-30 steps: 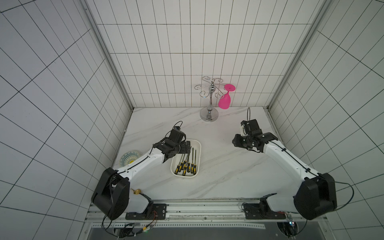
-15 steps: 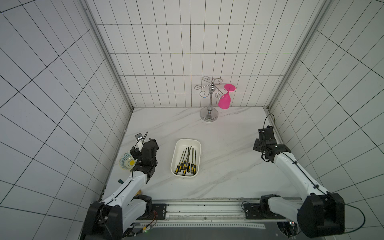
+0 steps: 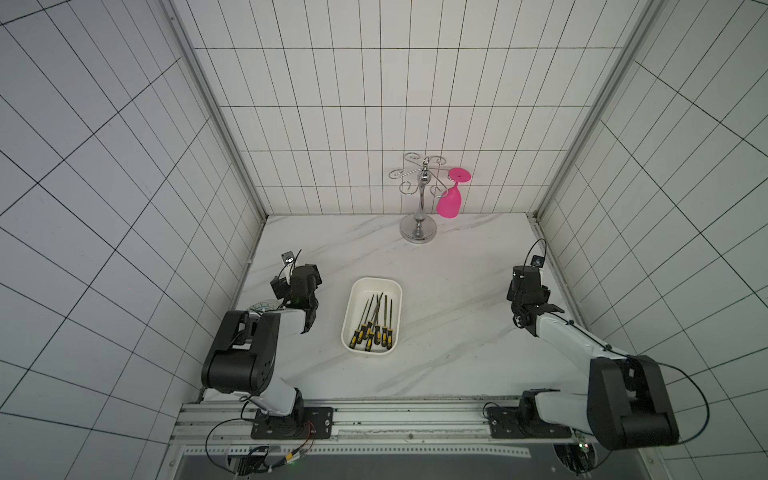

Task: Put the file tool into the storage box
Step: Reset both arms

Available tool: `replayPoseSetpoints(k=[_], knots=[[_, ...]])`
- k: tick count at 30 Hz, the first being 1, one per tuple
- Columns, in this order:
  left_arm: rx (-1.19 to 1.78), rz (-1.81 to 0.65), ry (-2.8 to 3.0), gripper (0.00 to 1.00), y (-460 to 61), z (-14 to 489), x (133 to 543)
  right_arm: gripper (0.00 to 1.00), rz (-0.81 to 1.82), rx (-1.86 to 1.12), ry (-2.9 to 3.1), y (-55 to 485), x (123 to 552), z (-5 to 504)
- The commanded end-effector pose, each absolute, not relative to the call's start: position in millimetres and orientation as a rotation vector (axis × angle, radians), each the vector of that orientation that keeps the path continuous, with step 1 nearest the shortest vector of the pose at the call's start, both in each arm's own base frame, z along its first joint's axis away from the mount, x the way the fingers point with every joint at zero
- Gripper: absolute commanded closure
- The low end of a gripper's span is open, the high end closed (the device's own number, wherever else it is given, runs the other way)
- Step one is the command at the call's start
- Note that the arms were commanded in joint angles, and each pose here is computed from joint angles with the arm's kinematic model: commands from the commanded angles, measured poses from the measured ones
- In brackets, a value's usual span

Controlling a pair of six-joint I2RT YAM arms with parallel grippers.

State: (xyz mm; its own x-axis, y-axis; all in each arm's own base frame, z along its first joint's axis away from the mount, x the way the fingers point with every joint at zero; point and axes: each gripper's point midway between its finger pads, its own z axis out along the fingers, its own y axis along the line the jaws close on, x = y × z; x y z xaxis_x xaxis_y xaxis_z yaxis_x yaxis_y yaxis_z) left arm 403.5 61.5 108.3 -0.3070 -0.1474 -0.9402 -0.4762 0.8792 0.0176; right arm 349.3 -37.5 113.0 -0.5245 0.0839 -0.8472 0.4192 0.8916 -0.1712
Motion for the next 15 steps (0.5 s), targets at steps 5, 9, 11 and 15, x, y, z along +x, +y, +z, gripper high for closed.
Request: replayPoseSetpoints(k=[5,9,11,15], knots=[[-0.265,0.100,1.757,0.01,36.3,119.3,404.1,0.02,-0.391,0.321,1.913,-38.7,365.4,125.3],[-0.259,0.092,1.822,0.01,34.2,116.2,411.4,0.01,-0.402,0.319,1.877,-51.2,376.7,127.7],[-0.260,0.091,1.820,0.01,34.3,115.4,409.7,0.02,-0.326,0.323,1.874,-51.4,384.3,118.6],[-0.267,0.091,1.827,0.01,35.6,115.7,410.1,0.02,-0.210,0.217,1.925,-37.0,396.3,101.3]])
